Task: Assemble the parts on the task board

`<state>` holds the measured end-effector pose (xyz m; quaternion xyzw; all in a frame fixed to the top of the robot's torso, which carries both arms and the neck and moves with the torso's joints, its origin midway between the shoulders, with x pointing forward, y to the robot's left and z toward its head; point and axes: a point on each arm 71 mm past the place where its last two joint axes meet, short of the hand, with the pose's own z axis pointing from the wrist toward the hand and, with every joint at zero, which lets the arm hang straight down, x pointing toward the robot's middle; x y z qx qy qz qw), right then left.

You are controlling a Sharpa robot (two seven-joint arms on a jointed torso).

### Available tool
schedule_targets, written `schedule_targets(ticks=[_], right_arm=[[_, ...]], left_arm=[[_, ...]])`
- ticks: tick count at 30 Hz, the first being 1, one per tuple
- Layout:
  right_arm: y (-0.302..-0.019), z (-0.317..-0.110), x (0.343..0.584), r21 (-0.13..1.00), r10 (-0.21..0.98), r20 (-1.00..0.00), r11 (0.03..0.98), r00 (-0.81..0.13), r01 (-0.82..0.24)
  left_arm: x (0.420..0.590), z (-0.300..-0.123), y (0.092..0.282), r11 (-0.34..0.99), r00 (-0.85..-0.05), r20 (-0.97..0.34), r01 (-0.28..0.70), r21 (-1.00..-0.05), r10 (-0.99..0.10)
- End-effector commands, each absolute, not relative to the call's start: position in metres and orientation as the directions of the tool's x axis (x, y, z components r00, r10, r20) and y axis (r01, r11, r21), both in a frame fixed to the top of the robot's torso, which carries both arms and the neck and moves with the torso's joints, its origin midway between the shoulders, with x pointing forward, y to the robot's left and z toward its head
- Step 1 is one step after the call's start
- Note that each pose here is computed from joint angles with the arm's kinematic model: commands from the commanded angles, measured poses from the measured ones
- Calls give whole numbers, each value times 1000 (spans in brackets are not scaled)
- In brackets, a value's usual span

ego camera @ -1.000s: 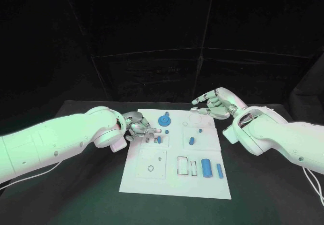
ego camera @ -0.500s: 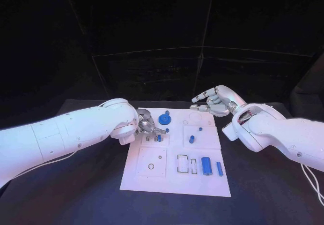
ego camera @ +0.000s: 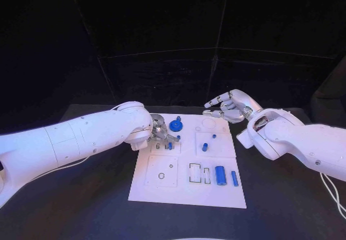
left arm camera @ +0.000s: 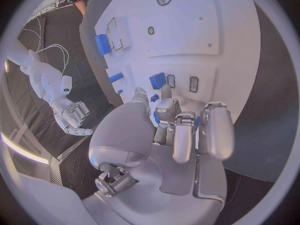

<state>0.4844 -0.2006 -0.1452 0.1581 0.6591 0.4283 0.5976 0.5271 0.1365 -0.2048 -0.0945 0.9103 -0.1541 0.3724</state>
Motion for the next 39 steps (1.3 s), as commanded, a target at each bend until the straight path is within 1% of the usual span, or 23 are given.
schedule_targets(ticks=[1,21,35,39], right_arm=[[-200,-144,485,751,716,-655,583,-241,-310],[-202,-145,487,747,711,-661,593,-241,-301],[-201,-146,488,747,709,-662,594,-244,-299],[-201,-146,488,747,709,-662,594,-244,-300]], left_arm=[[527,-205,135,948,-717,-652,-41,-316,-248],[527,-206,128,957,-728,-652,-21,-288,-212],[526,-205,125,956,-728,-654,-9,-293,-207],[526,-204,125,951,-717,-661,-9,-308,-221]])
